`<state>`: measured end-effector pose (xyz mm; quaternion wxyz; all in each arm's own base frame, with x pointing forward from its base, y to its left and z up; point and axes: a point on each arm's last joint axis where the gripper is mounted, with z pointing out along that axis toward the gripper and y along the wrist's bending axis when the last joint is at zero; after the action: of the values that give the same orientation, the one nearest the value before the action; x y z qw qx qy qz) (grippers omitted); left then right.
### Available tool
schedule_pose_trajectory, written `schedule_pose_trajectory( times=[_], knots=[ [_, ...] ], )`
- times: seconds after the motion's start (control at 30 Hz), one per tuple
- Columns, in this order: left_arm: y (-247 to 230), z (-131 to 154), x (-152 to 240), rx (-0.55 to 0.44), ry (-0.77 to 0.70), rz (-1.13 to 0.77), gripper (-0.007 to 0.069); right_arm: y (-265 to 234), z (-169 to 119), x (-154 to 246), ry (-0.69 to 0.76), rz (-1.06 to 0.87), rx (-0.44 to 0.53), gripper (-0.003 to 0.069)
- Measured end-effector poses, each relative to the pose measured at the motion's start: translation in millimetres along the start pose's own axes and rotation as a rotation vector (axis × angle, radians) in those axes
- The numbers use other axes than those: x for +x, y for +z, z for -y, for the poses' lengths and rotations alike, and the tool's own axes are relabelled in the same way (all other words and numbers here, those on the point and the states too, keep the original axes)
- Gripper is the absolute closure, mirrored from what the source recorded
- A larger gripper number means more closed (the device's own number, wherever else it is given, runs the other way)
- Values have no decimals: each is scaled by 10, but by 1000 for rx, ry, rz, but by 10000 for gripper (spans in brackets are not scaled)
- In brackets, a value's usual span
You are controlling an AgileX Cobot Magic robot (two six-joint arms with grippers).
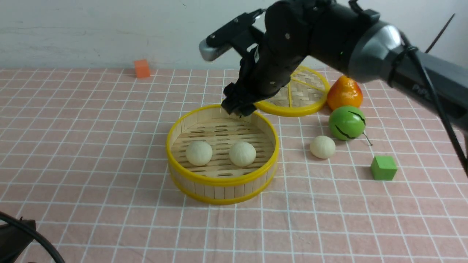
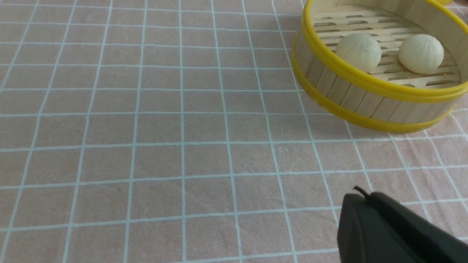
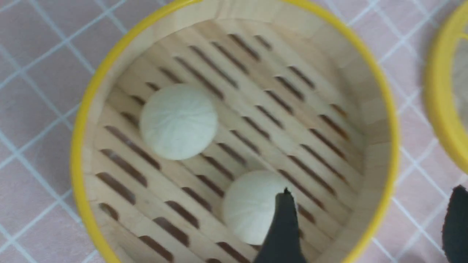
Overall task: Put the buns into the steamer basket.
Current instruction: Use the right arm to grab a steamed stuffed bun
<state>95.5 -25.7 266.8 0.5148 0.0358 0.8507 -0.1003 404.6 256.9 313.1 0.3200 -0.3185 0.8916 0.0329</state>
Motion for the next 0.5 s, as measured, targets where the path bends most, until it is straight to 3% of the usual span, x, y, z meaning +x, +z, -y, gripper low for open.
schedule_pose_trajectory(
  times=[0.2,0.23,0.27,0.33,0.5],
  knots=[
    [0,-11,-12,-12,32,13,639,292,814,369,343,-177,128,118],
    [0,-11,-12,-13,33,13,639,310,810,377,348,-184,126,118],
    [0,-9,-19,-10,36,20,639,478,1025,550,432,-254,119,118],
    [0,-6,-23,-8,36,25,639,664,1171,719,510,-317,84,118],
    [0,-5,-28,-6,38,30,638,968,1326,941,583,-367,18,149]
  ],
)
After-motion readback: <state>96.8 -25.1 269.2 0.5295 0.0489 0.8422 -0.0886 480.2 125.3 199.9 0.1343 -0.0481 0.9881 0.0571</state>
